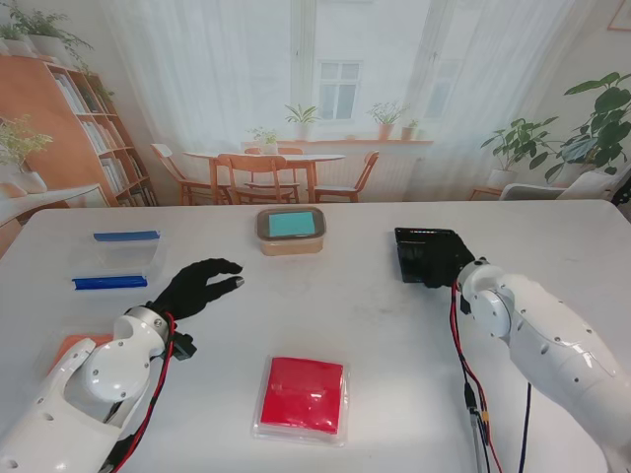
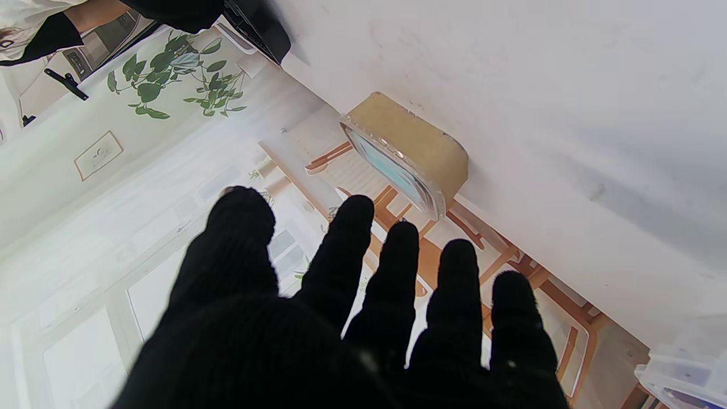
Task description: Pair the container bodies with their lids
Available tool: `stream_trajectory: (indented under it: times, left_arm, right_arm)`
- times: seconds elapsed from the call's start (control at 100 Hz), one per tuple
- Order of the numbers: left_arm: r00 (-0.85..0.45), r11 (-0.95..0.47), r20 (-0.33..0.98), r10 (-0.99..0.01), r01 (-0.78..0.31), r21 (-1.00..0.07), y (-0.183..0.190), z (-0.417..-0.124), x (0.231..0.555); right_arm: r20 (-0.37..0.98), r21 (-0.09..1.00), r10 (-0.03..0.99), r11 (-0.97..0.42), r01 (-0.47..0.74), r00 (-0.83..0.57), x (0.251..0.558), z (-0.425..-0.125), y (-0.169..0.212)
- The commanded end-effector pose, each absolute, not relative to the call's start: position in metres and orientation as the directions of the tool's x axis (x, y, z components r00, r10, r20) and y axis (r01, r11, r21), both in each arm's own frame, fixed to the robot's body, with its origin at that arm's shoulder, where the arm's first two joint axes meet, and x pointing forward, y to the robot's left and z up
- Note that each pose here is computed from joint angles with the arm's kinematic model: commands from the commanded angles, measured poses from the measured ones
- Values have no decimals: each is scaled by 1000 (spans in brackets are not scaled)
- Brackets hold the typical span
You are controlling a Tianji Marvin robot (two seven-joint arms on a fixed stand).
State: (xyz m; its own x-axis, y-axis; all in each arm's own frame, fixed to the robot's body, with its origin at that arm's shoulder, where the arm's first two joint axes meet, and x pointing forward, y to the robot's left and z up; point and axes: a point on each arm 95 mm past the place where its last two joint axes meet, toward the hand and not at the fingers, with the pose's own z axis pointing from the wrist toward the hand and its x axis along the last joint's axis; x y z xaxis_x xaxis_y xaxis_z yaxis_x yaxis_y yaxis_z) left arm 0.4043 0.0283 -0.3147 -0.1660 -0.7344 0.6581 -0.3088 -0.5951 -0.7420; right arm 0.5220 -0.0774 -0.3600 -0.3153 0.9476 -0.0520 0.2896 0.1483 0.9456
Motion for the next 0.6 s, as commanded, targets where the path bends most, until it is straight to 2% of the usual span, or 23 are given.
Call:
stream_trajectory:
  times: [0.0, 0.59]
  left_arm:
    - [-165, -601, 666, -728, -315, -735, 27, -318, 400]
    - [-193, -614, 675, -712, -296, -732, 32, -312, 381]
  right_arm:
    - [-43, 938, 941, 154, 311, -336, 517, -364, -69]
    - [39, 933, 899, 123, 339, -435, 493, -364, -25]
